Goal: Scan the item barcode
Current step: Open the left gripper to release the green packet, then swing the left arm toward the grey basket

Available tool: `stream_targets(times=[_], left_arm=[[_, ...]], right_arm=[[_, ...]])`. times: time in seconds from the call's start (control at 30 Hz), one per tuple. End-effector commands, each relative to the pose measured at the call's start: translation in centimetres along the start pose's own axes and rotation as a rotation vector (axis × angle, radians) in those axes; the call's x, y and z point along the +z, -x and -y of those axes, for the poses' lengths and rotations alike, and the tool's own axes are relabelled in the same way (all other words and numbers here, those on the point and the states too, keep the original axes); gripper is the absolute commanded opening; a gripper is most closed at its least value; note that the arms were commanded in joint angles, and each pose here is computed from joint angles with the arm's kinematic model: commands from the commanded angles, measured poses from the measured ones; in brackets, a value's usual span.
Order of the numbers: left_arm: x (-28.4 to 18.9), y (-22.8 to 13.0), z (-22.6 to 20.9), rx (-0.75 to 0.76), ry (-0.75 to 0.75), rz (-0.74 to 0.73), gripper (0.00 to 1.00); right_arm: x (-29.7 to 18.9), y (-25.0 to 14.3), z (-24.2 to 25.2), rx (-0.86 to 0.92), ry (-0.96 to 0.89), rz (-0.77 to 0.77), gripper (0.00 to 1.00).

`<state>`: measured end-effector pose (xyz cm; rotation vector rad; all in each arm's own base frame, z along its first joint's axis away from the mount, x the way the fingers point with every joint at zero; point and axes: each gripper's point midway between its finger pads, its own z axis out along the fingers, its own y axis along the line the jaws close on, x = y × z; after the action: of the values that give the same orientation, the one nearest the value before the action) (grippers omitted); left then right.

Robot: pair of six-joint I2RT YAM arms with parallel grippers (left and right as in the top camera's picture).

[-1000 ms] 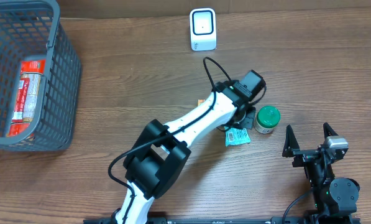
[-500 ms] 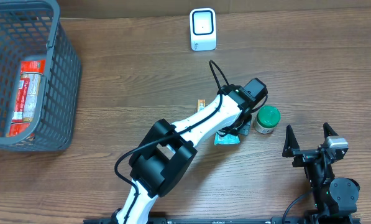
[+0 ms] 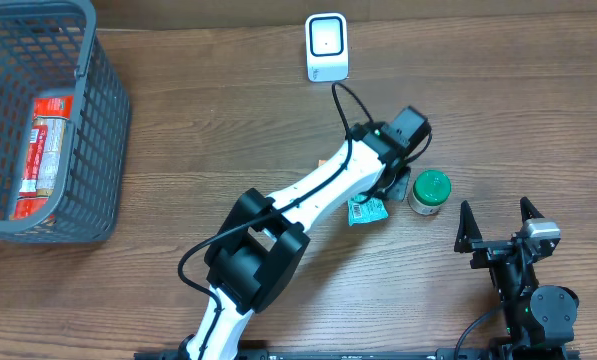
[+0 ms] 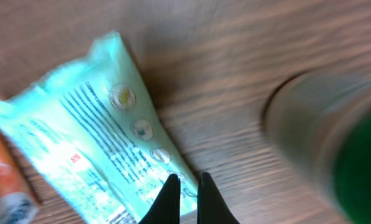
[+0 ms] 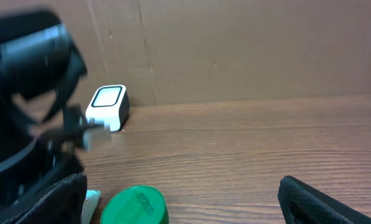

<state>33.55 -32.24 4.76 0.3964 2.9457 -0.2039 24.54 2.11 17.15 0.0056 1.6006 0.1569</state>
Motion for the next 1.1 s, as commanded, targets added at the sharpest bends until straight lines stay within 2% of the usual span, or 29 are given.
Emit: stream_targets(times=[0.0,0.17,0.3,0.33,0.4,0.47,0.5,0.57,0.63,0.73,0.83,0.9,0.97,1.07], left_arm=[[-7.8,4.5,-0.4,-0.027,-0.067,0.159,0.04],[-15.5,7.6,-5.0,-0.086,-0.072,0.281,0.06],[-22.5,10.2,-11.2,-0.14,-0.048,0.427,0.15],[-24.3,10.8,-13.2,-0.16,-0.033,0.472,0.21],[-27.9,11.4,-17.7,-0.239,0.012,0.559,0.51],[-32.0,11.5,-23.3,-0.344,0.06,0.662,0.72],[-33.5,11.2,-25.4,-0.385,0.081,0.698,0.76],[-35.9,10.3,-29.2,-0.459,0.123,0.754,0.91],[-38.0,8.8,-33.1,-0.537,0.172,0.797,1.0],[-39.8,5.8,-38.9,-0.655,0.256,0.821,1.0],[-40.3,3.3,-43.2,-0.675,0.347,0.797,1.0],[-40.5,1.6,-45.7,-0.668,0.407,0.769,0.94],[-40.5,-0.3,-48.1,-0.682,0.47,0.731,1.0],[-40.3,-3.3,-51.3,-0.763,0.546,0.678,1.0]], right_arm=[[0.0,-0.2,0.1,-0.001,-0.005,0.004,1.0],[0.0,-0.2,0.1,-0.001,-0.005,0.004,1.0],[0.0,-0.2,0.1,-0.001,-0.005,0.004,1.0],[0.0,-0.2,0.1,-0.001,-0.005,0.004,1.0],[0.0,-0.2,0.1,-0.001,-0.005,0.004,1.0],[0.0,-0.2,0.1,-0.001,-0.005,0.004,1.0],[0.0,-0.2,0.1,-0.001,-0.005,0.004,1.0],[0.0,-0.2,0.1,-0.001,-0.005,0.004,1.0],[0.0,-0.2,0.1,-0.001,-0.005,0.004,1.0],[0.0,-0.2,0.1,-0.001,-0.005,0.004,1.0],[0.0,-0.2,0.1,-0.001,-0.005,0.004,1.0],[0.0,-0.2,0.1,-0.001,-0.005,0.004,1.0],[0.0,-0.2,0.1,-0.001,-0.005,0.004,1.0],[0.0,-0.2,0.1,-0.001,-0.005,0.004,1.0]])
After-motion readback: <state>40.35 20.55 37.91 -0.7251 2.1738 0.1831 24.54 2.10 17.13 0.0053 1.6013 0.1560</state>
